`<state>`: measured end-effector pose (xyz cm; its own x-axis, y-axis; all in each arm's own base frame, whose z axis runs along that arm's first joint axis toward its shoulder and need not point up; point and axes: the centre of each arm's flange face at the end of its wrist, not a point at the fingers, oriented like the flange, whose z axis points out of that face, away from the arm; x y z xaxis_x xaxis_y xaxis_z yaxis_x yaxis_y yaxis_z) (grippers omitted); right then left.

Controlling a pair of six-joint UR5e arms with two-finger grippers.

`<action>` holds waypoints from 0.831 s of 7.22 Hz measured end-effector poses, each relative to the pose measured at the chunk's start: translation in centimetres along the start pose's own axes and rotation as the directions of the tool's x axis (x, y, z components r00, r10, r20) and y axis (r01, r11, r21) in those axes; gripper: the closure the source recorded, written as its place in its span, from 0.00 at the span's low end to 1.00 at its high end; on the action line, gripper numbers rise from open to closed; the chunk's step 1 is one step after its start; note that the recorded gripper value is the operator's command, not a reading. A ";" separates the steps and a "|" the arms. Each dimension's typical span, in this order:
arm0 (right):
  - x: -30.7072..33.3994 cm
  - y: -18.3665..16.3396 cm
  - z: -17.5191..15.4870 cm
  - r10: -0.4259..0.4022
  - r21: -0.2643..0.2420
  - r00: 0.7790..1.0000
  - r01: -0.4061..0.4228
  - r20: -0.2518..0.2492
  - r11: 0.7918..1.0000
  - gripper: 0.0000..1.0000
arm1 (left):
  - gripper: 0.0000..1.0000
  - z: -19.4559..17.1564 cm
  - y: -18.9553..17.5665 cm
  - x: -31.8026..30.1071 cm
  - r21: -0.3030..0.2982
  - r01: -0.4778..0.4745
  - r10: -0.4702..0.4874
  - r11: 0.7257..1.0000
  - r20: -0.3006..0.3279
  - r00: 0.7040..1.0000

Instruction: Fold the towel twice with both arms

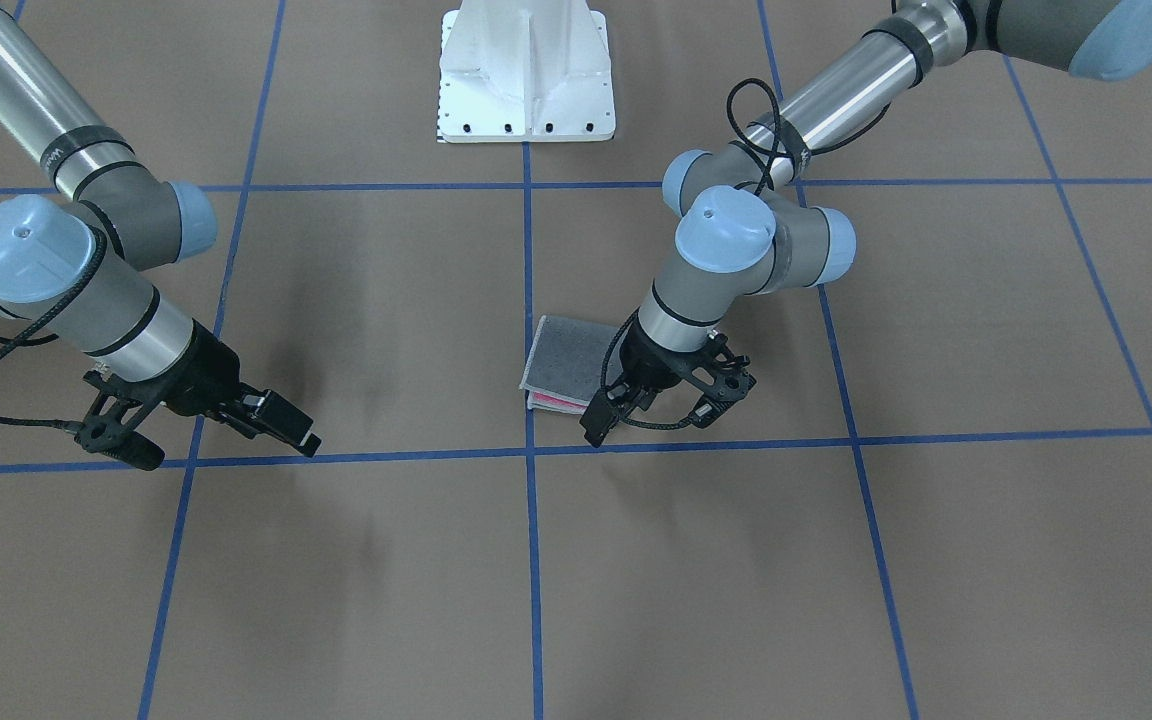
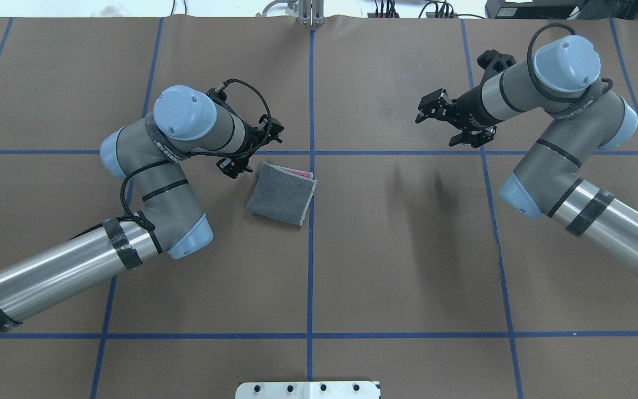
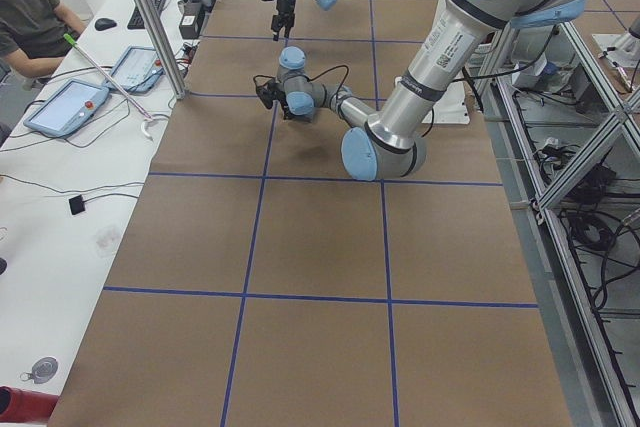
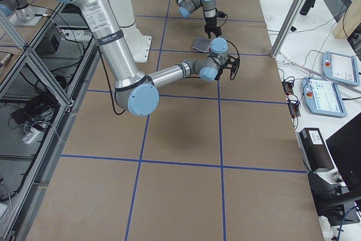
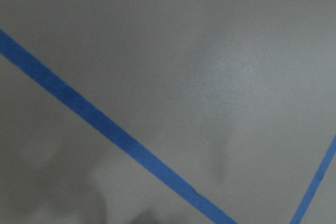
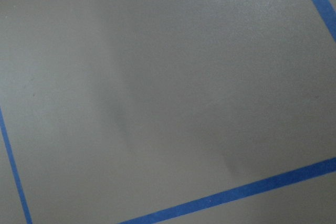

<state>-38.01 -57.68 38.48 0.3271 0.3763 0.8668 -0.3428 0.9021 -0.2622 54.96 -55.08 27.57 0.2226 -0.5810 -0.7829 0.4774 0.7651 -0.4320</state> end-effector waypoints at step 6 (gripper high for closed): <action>-0.1 -0.3 -0.6 0.002 0.000 1.000 -0.002 0.008 1.000 0.00 | 0.00 -3.0 1.6 0.4 -0.045 0.050 -0.052 0.998 -0.044 0.998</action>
<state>-37.39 -57.85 38.19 0.3197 0.3765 0.8695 -0.3438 0.9012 -0.2638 53.27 -53.29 25.19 0.1600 -0.6076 -0.7780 0.4493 0.7466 -0.4907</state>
